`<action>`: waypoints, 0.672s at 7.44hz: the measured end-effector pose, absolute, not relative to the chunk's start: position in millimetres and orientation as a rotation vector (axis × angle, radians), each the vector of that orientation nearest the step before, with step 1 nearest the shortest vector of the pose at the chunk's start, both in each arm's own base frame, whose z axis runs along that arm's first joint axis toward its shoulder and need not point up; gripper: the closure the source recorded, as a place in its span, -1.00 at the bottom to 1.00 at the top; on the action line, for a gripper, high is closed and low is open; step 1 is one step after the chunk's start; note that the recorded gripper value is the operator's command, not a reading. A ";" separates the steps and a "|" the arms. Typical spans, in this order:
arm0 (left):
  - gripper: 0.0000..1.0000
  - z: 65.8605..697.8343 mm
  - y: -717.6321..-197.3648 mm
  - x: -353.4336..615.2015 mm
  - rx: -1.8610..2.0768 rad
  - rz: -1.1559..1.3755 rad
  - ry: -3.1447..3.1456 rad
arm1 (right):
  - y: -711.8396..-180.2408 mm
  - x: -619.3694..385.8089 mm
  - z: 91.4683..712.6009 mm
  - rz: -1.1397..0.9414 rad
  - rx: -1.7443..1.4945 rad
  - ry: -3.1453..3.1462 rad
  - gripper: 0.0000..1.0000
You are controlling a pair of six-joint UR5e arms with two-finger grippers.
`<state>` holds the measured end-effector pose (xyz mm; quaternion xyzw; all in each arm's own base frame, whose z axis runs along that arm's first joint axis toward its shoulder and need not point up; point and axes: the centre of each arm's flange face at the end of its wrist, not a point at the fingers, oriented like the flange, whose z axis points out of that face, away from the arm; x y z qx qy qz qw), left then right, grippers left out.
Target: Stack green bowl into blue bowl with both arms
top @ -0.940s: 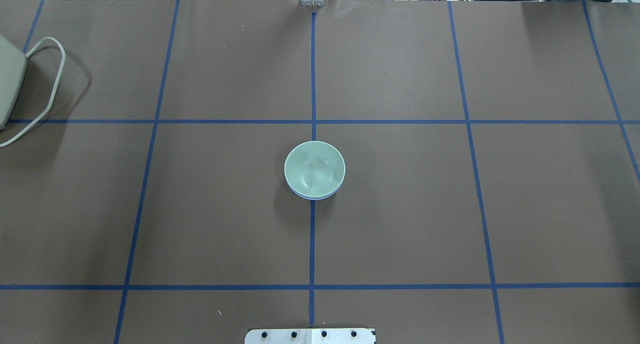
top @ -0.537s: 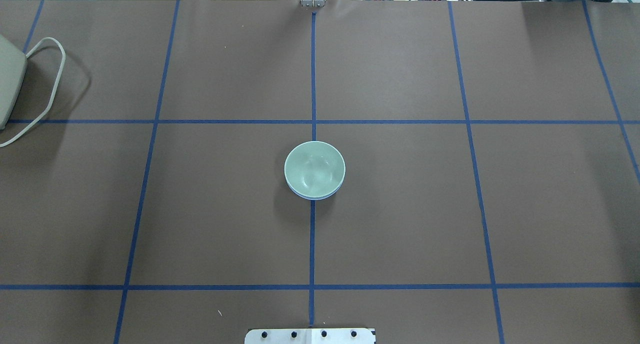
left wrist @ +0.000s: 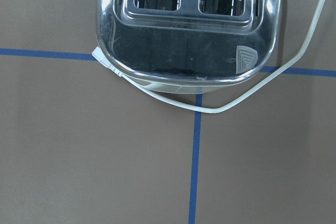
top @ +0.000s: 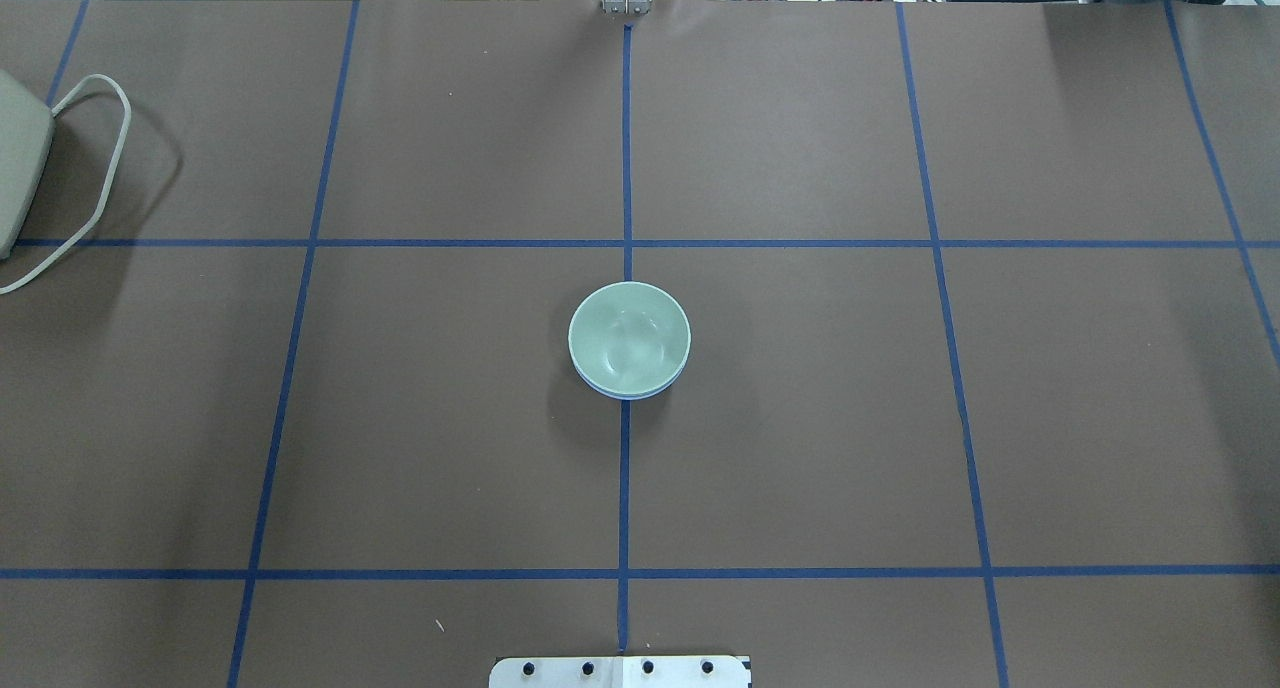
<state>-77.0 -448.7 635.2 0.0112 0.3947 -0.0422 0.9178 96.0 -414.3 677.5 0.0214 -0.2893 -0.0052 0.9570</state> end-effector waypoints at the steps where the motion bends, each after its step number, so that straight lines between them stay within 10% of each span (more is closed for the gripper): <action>1: -0.98 637.1 -446.7 -76.5 0.019 -0.087 0.812 | -413.0 95.6 678.5 -0.010 0.041 -0.592 -1.00; 5: -0.98 644.2 -438.7 -75.2 0.003 -0.092 0.812 | -409.5 95.3 681.1 -0.007 0.036 -0.597 -1.00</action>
